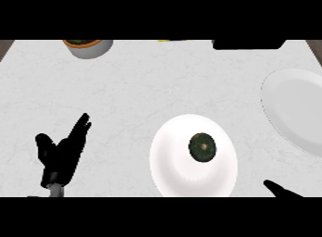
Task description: Pick the squash from the plate and place it in the plate
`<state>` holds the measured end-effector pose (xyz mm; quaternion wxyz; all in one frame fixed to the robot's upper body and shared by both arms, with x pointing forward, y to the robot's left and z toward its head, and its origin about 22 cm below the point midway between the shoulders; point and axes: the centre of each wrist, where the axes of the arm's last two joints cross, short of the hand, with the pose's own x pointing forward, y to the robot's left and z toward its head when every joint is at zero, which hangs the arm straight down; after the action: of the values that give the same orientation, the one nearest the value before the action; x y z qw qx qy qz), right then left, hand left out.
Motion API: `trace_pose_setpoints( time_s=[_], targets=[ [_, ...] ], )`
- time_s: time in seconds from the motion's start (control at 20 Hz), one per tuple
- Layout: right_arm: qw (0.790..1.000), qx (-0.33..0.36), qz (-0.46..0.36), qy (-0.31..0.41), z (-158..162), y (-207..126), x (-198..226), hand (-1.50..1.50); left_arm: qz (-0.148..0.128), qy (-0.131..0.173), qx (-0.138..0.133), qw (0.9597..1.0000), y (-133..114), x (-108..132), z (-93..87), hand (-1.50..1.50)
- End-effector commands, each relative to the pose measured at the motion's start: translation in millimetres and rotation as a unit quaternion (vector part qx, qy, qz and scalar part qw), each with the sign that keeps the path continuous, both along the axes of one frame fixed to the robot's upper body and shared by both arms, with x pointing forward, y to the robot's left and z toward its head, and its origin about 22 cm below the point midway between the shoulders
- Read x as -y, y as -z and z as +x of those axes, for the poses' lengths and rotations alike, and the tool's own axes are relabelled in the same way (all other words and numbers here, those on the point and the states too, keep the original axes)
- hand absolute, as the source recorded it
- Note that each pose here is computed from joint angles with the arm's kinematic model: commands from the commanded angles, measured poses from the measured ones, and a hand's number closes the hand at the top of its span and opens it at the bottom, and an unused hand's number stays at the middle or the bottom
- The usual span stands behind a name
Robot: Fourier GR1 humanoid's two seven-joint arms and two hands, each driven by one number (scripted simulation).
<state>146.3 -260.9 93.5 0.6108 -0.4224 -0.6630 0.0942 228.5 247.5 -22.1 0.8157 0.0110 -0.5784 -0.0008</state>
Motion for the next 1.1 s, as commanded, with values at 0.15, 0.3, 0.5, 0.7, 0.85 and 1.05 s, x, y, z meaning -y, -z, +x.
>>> trace_pose_setpoints(
  time_s=[0.15,0.3,0.5,0.7,0.85,1.05],
  targets=[
    [0.989,-0.136,-0.061,0.01,-5,-35,-37,-1.5,0.001,0.01,-0.02,0.9998,1,9,-1.0,0.0],
    [0.981,-0.175,-0.076,0.017,10,-34,-64,-1.5,-0.002,0.016,-0.028,0.9995,3,20,6.2,0.0],
    [0.978,-0.193,-0.076,0.013,27,-35,-112,-1.5,0.001,0.014,-0.016,0.9998,-1,11,5.8,0.0],
    [0.971,-0.218,-0.092,0.023,53,-16,-121,-1.5,-0.006,0.007,-0.028,0.9996,2,20,-1.4,0.0],
    [0.964,-0.252,-0.079,0.022,56,-2,-129,-1.5,-0.016,0.0,-0.025,0.9996,13,-15,-8.8,0.0],
    [0.963,-0.264,-0.059,0.001,66,3,-152,-1.5,-0.008,0.008,-0.027,0.9996,15,5,-1.4,0.0]
  ],
)
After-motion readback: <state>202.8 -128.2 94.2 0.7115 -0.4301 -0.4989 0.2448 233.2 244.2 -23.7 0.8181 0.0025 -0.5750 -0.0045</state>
